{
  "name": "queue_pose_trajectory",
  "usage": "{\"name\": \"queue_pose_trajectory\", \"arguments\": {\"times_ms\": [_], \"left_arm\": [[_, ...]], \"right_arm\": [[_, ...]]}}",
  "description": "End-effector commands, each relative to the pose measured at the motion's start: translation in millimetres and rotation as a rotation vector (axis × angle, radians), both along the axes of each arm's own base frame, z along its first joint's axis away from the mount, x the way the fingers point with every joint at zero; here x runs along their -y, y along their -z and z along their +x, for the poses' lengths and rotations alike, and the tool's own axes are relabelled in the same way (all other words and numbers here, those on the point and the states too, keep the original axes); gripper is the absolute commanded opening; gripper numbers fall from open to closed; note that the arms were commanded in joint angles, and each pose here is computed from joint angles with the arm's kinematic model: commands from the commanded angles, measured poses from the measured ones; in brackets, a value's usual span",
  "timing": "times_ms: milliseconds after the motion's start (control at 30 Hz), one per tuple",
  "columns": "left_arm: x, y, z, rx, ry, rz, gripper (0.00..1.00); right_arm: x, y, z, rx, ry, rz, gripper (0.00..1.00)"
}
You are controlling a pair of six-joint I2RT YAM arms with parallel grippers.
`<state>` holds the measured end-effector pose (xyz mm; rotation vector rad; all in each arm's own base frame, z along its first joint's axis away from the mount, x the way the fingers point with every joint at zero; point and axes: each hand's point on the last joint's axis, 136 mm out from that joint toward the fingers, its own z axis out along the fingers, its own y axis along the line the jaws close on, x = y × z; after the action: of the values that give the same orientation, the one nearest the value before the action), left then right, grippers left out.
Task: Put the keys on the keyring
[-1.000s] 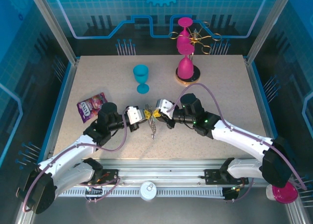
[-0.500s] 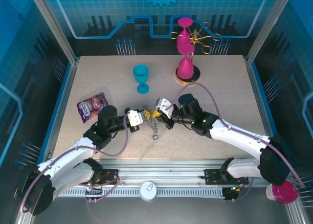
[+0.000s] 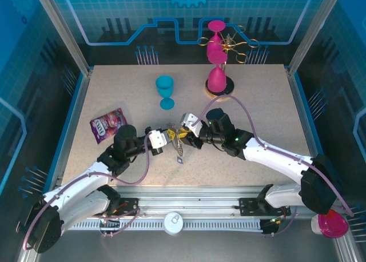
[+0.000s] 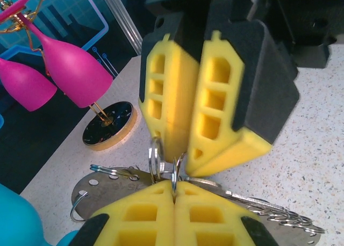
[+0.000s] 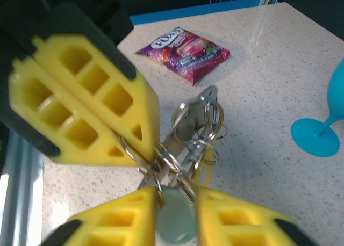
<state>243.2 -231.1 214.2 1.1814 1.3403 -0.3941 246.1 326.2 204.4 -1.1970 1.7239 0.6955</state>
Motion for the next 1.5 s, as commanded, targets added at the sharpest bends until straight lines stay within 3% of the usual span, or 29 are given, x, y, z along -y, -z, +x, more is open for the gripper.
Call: {"name": "queue_pose_trajectory", "arguments": {"times_ms": [0,333,533,600,767,900,1267,1467], "left_arm": [[6.2,-17.9,-8.8,0.015,0.047,-0.065,0.00],[3.4,-33.9,-7.0,-0.196,0.075,-0.221,0.00],[5.7,-32.0,-11.0,-0.289,0.114,-0.232,0.00],[7.0,-30.6,-12.3,-0.295,0.125,-0.228,0.00],[8.3,-31.0,-14.6,-0.278,0.147,-0.227,0.00],[9.5,-29.9,-19.4,-0.271,0.174,-0.219,0.00],[12.2,-29.0,-24.7,-0.271,0.213,-0.221,0.00],[12.7,-31.5,-26.3,-0.262,0.225,-0.225,0.00]], "right_arm": [[3.0,-5.5,1.5,0.005,0.004,-0.016,0.32],[26.2,-31.3,-18.4,0.129,-0.104,0.001,0.32],[24.6,-54.2,-47.2,0.182,-0.236,0.088,0.16],[17.8,-55.9,-51.1,0.174,-0.267,0.103,0.10],[5.3,-45.3,-41.0,0.166,-0.248,0.074,0.08],[6.4,-39.1,-27.8,0.190,-0.189,0.040,0.14],[3.4,-28.8,-28.2,0.160,-0.211,0.013,0.22],[2.3,-28.5,-31.1,0.148,-0.227,0.016,0.12]]}}
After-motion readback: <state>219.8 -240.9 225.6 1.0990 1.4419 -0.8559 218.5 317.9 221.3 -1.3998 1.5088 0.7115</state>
